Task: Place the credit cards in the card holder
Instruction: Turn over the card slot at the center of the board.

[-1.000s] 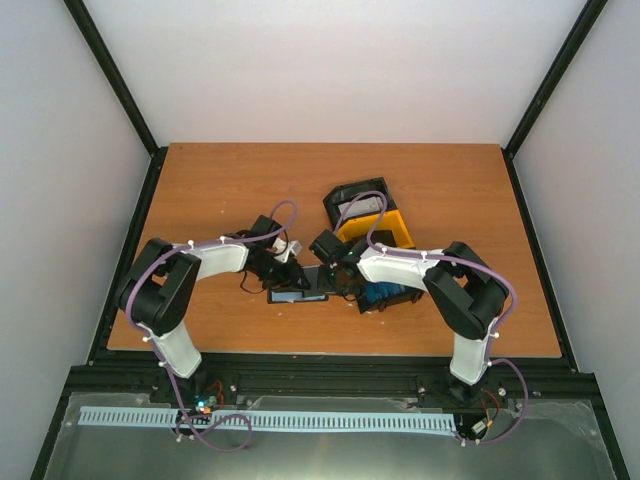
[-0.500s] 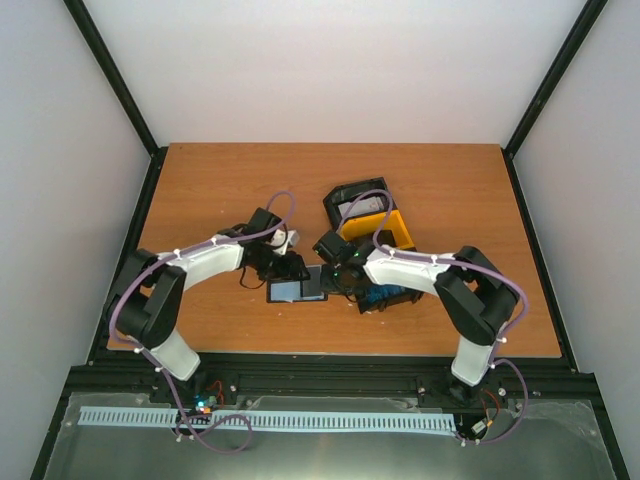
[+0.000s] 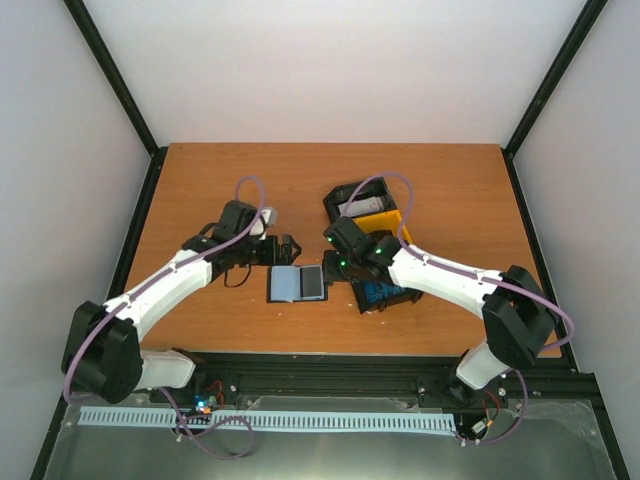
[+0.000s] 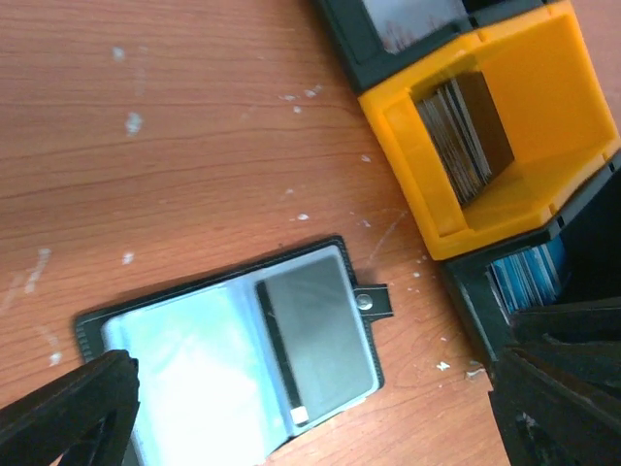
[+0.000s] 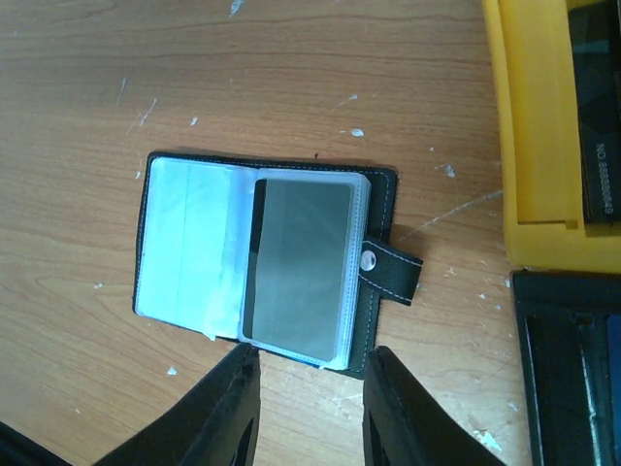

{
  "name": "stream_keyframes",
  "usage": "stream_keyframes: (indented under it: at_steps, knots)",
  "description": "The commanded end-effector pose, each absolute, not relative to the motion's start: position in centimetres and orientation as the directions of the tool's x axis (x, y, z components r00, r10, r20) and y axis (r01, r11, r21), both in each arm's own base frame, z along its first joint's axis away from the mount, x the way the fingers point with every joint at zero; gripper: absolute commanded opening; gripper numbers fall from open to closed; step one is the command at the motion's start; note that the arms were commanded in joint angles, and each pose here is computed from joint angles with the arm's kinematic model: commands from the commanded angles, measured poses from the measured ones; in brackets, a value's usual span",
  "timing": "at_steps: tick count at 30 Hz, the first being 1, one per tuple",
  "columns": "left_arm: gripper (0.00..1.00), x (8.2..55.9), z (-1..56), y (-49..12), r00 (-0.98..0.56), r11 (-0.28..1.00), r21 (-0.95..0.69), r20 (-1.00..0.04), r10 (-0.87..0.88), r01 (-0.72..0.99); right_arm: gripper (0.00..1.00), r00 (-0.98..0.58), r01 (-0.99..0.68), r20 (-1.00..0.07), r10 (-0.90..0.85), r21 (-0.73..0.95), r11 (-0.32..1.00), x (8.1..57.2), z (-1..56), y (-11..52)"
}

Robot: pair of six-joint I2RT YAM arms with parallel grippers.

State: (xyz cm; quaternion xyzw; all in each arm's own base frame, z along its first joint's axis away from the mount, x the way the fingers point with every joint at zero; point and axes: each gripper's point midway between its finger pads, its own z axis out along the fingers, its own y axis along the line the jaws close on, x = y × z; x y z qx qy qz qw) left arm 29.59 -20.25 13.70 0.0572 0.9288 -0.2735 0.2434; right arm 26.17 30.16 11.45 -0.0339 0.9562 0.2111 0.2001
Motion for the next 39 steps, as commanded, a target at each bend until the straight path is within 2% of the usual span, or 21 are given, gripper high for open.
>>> stream_keyframes:
  at_steps: [1,11,19,27,39]
  knots:
    - [1.00,30.7,14.2,-16.7,-0.847,0.866,-0.480,-0.511,-0.145,0.141,0.32,-0.904,-0.230,-0.424,-0.053,0.377,0.897,26.1,11.9,30.2]
    - [1.00,28.5,10.3,-11.0,-0.853,0.832,-0.547,-0.388,-0.347,-0.090,0.34,-0.894,-0.315,-0.402,-0.197,0.253,0.915,26.4,9.5,29.4]
    - [1.00,27.9,8.6,-10.1,-0.854,0.805,-0.572,-0.332,-0.402,-0.157,0.36,-0.877,-0.351,-0.407,-0.255,0.181,0.919,26.7,8.1,28.6]
    - [0.96,26.0,6.3,-12.6,-0.905,0.723,-0.676,-0.204,-0.373,-0.145,0.40,-0.862,-0.398,-0.398,-0.314,0.149,0.905,27.1,6.8,29.0]
    - [0.86,24.9,4.7,-13.9,-0.945,0.693,-0.711,-0.130,-0.299,-0.121,0.42,-0.862,-0.436,-0.349,-0.367,0.143,0.888,27.2,4.6,30.0]
